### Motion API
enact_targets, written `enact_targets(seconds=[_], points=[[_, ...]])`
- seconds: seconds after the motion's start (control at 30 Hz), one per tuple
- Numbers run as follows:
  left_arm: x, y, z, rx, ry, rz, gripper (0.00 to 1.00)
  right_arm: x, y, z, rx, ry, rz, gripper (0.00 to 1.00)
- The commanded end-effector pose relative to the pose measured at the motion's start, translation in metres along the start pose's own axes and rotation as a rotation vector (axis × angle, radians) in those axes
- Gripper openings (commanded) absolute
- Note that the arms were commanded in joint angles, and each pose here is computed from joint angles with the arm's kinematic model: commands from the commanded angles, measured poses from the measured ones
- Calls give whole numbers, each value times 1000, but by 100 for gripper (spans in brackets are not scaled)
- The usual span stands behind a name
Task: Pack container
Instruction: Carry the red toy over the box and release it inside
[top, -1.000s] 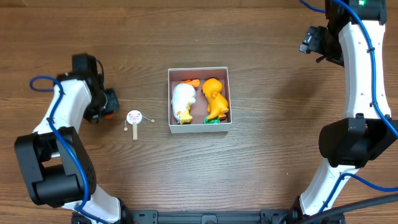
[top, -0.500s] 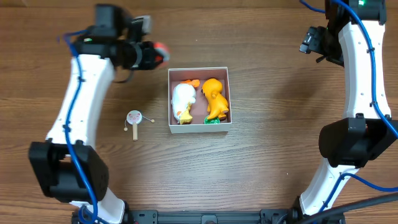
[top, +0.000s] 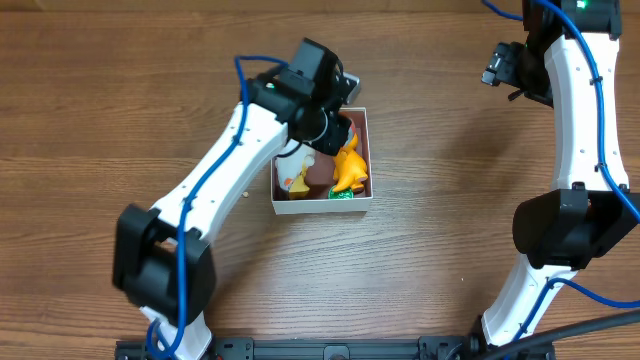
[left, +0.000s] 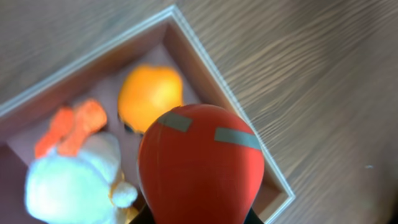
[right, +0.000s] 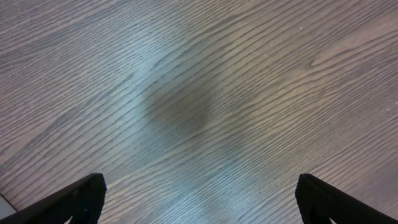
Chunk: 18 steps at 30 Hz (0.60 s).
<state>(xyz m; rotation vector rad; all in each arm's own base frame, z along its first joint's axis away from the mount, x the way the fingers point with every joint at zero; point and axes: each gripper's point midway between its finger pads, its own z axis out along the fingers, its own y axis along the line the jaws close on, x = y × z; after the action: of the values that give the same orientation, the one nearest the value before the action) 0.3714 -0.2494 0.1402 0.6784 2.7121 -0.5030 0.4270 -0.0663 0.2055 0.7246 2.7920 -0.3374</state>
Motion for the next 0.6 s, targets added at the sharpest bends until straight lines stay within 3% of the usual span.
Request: enact_targets(seconds=[0.0,0.37,0.4,0.47,0.57], points=[[13,20,27,-93,87,-55,4,-6,-3,-8,-2,-32,12,100],[36,37,52,-148,197,-72,6,-6,-3,-8,-2,-32,12,100],[37,40,51,-163,204,-72,17,-6,-3,-8,-1,-31,12,100],[43,46,49,-202,224,-72,49,-6,-3,-8,-2,-32,12,100],[45,48,47,-214,235,-71,80,-6,-3,-8,-2,-32,12,100]])
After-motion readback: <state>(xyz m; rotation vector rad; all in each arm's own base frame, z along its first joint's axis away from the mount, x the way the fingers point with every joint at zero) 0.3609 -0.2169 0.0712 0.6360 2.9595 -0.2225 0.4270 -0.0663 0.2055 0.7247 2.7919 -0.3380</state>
